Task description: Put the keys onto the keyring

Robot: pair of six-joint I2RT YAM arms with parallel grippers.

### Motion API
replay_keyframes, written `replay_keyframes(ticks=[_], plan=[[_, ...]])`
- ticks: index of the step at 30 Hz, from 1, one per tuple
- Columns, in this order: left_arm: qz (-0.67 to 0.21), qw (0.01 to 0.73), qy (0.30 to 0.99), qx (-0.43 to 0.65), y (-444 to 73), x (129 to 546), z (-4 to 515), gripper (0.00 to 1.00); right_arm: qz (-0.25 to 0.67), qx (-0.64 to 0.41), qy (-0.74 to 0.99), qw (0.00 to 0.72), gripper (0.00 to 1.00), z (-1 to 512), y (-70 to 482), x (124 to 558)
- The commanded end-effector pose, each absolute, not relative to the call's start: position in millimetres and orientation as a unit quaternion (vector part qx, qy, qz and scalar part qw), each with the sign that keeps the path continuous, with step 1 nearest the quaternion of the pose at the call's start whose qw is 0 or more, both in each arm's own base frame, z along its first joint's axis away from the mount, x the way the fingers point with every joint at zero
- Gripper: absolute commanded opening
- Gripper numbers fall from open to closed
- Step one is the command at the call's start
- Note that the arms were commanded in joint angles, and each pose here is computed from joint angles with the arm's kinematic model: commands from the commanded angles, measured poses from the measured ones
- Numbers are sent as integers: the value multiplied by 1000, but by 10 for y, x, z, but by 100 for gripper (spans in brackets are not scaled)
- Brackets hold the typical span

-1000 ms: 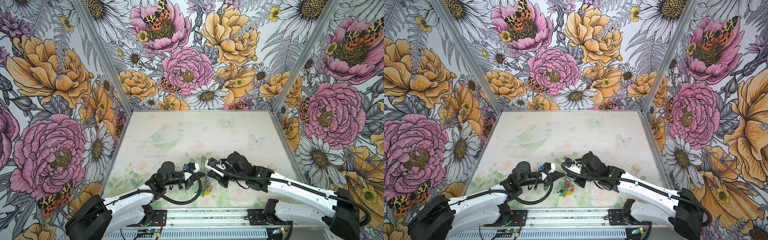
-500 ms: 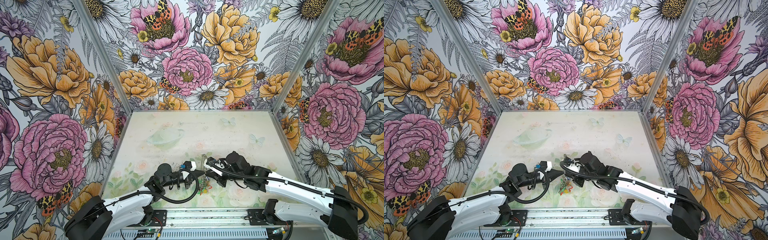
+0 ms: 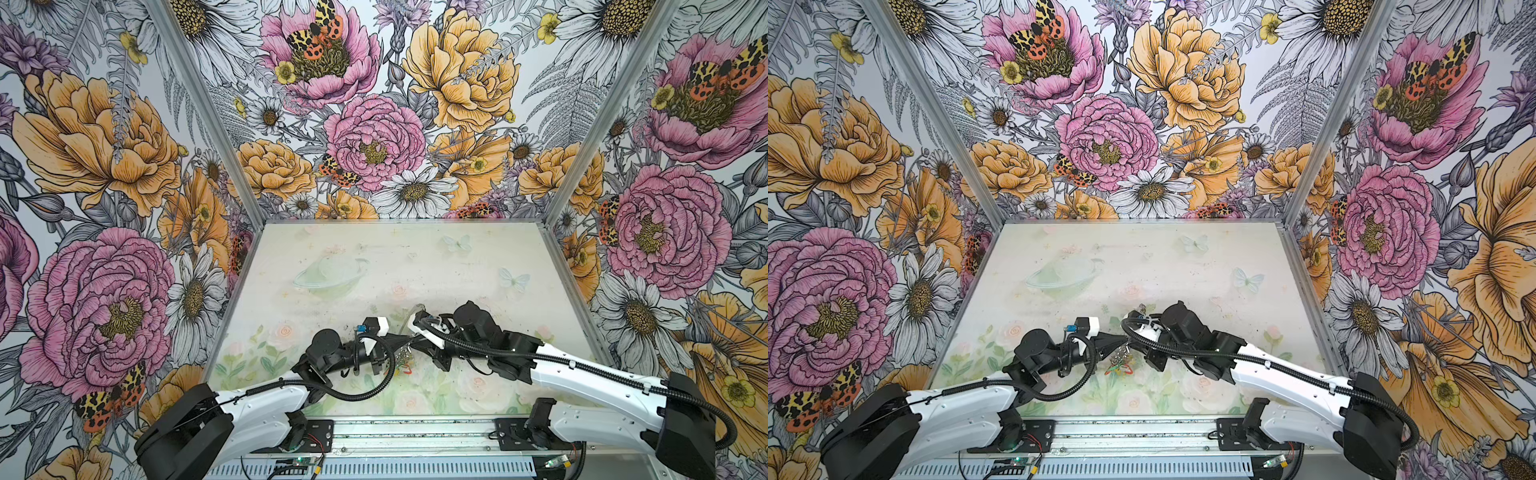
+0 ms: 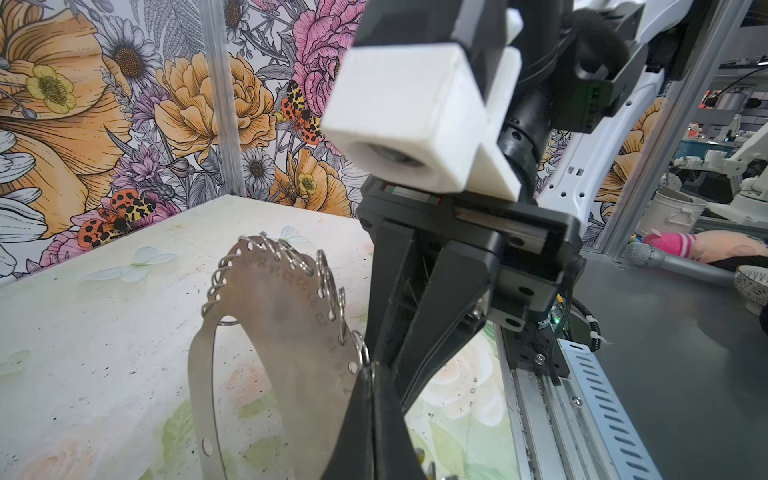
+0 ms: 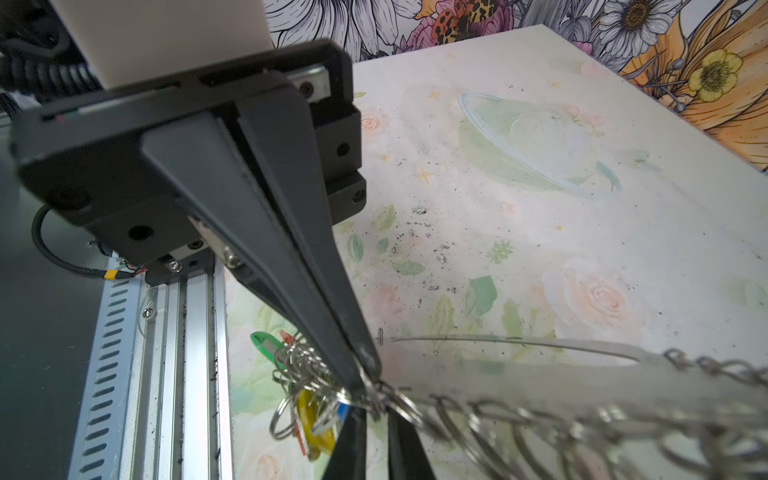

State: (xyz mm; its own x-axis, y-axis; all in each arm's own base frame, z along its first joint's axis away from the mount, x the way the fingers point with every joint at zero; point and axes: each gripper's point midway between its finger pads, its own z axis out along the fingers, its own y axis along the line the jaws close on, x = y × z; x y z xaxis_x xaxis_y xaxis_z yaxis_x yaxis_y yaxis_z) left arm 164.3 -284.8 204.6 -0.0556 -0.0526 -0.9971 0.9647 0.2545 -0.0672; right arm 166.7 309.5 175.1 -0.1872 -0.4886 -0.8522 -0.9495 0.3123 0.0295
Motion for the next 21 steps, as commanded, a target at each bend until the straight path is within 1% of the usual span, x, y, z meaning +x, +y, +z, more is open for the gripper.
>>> replay_keyframes(ticks=[1,12,21], plan=[[-476,587,523,394,-2862,1588,2319,0,317,-494,692,420,11,1908,3182,1690],[-492,594,514,376,-2888,1604,2417,0,329,-500,690,406,9,1822,3261,1650],[-481,616,526,336,-2848,1751,2457,0,313,-516,683,411,13,1780,3246,1600]])
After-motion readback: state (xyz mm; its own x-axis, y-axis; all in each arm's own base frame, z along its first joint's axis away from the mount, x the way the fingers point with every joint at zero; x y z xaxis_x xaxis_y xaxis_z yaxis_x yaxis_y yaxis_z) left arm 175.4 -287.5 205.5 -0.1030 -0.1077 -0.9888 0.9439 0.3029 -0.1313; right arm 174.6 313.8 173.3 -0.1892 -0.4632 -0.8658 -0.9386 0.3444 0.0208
